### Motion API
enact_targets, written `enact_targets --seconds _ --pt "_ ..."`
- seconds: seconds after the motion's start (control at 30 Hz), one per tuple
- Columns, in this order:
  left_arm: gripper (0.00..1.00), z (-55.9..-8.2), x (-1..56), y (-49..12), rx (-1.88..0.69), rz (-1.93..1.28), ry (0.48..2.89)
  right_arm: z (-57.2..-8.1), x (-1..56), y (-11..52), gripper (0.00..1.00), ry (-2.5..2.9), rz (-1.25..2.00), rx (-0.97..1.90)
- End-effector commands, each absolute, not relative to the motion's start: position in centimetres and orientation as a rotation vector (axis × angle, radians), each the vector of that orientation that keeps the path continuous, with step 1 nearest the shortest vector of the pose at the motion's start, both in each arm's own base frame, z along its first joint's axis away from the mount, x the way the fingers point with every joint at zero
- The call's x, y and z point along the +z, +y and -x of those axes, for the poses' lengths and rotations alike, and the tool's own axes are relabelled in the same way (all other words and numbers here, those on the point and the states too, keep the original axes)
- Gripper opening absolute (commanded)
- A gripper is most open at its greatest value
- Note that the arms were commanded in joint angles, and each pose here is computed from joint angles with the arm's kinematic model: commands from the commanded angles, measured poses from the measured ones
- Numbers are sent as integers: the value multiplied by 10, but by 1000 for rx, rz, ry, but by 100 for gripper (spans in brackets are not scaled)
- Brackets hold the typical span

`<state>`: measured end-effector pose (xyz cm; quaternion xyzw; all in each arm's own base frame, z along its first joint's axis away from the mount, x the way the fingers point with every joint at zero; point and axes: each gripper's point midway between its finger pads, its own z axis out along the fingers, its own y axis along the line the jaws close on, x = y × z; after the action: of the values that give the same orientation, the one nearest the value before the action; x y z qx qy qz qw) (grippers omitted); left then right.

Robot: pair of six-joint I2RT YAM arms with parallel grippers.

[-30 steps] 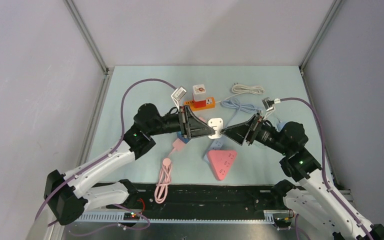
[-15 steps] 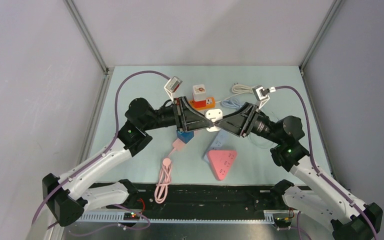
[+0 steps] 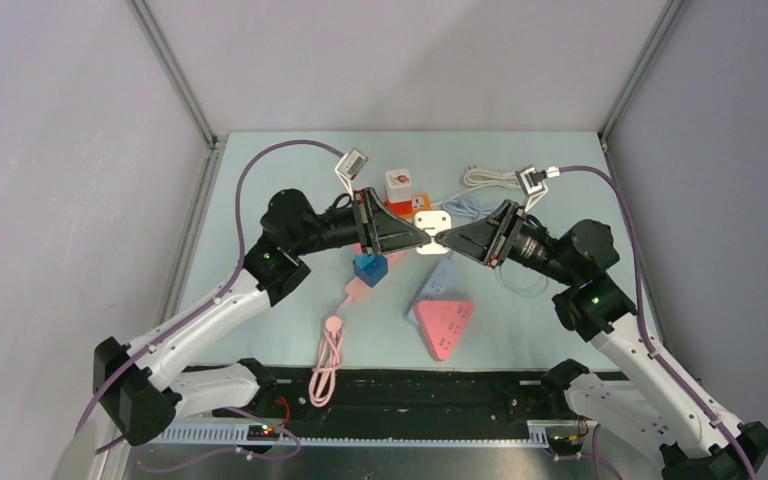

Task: Insert the plug
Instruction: Pick up the plug from the center of the board.

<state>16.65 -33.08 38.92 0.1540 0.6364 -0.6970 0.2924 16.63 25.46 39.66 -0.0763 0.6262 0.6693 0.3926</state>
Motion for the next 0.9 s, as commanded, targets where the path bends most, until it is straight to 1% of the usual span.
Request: enact_targets --seconds 0.0,0.03,0.1,0.17,0.33,0.5,0.53,0.57,0.6,0.63,0.67,0.7,0.73,0.8,0.87 --pt "19 -181 383 -330 -1776 -407 1685 -171 397 249 0 1642 166 1622" --pt "24 -183 381 -328 -1765 -399 1690 -173 393 247 0 1661 154 1605" --pt "30 -187 373 -325 -1726 -388 1710 -177 388 244 0 1678 128 1580" --pt "33 -190 368 -321 -1702 -376 1718 -182 386 241 0 1687 106 1561" --pt "35 -193 364 -314 -1671 -357 1720 -189 375 237 0 1732 62 1525" --pt "36 -198 360 -312 -1650 -352 1726 -186 380 240 0 1718 92 1556" --pt "38 -199 358 -312 -1646 -349 1733 -186 380 240 0 1718 91 1557" --pt "41 -201 356 -312 -1641 -345 1738 -186 380 240 0 1717 90 1558" --pt "48 -202 354 -311 -1633 -341 1743 -186 380 240 0 1721 90 1563" --pt "52 -203 353 -310 -1625 -335 1743 -185 383 240 0 1705 101 1570" --pt "62 -204 350 -310 -1619 -332 1748 -184 385 241 0 1697 106 1579" --pt "67 -205 349 -309 -1613 -327 1749 -182 388 241 0 1688 119 1590" --pt "75 -205 348 -309 -1610 -331 1750 -182 388 242 0 1692 119 1600" --pt "80 -205 347 -311 -1612 -344 1752 -181 388 244 0 1698 122 1621" --pt "81 -204 349 -313 -1628 -364 1753 -181 386 248 0 1714 133 1645"
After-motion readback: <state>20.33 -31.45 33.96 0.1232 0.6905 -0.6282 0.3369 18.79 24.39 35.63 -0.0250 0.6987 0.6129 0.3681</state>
